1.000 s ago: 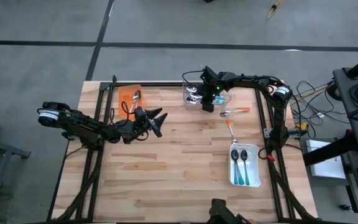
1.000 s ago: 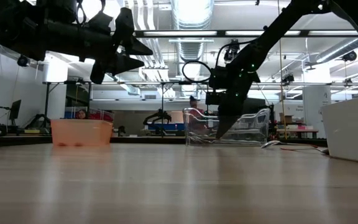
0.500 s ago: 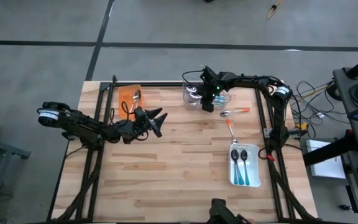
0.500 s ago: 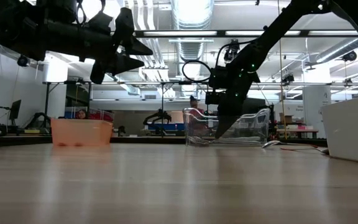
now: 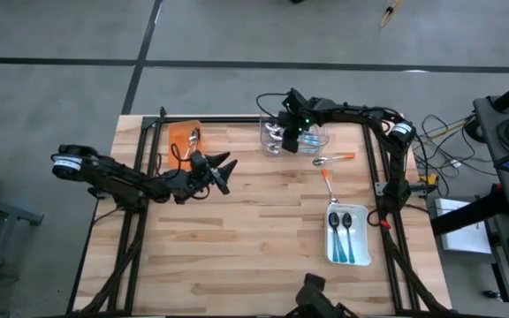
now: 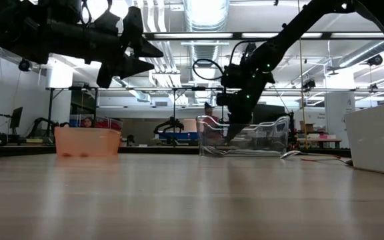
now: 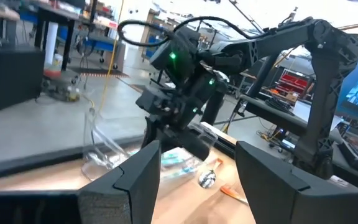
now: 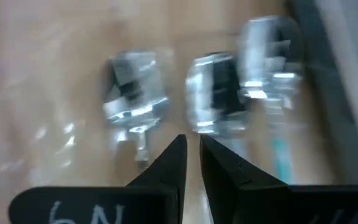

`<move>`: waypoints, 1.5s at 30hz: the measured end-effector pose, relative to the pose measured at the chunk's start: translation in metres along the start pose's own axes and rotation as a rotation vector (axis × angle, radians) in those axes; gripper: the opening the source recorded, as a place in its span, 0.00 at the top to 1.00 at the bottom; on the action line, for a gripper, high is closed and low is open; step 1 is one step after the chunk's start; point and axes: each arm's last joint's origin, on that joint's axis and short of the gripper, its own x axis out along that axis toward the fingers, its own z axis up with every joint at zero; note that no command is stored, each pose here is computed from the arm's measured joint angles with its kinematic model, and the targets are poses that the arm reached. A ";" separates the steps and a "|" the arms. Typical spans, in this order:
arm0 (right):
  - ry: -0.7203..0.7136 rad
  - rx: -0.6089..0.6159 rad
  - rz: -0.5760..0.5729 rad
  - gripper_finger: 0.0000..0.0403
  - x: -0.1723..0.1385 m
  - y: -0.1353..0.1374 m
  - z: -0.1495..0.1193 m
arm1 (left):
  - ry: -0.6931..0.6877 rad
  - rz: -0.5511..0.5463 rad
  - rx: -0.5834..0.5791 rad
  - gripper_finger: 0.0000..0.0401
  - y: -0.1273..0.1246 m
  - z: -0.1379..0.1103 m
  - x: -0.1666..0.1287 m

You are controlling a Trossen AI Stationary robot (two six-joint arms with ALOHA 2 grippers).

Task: Sort silverware by color (type)
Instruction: Adjust the blue patterned spoon on the transparent bin

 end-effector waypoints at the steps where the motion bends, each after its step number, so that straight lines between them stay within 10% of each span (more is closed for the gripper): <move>1: 0.007 0.028 -0.045 0.91 -0.001 -0.002 0.002 | -0.007 -0.003 0.013 0.53 0.000 0.002 -0.001; 10: 0.032 0.400 -0.180 0.92 -0.002 -0.005 0.001 | -0.127 -0.020 0.217 0.53 -0.002 0.040 -0.012; 20: 0.040 0.481 -0.203 0.92 -0.001 -0.005 -0.001 | -0.222 -0.004 0.324 0.53 0.001 0.072 -0.027; 33: 0.103 -0.021 -0.108 0.91 0.000 0.000 -0.005 | -0.187 -0.001 0.368 0.53 0.005 0.079 -0.035; 45: 0.117 -0.036 -0.094 0.79 0.007 -0.003 -0.009 | -0.184 0.002 0.385 0.53 0.006 0.080 -0.035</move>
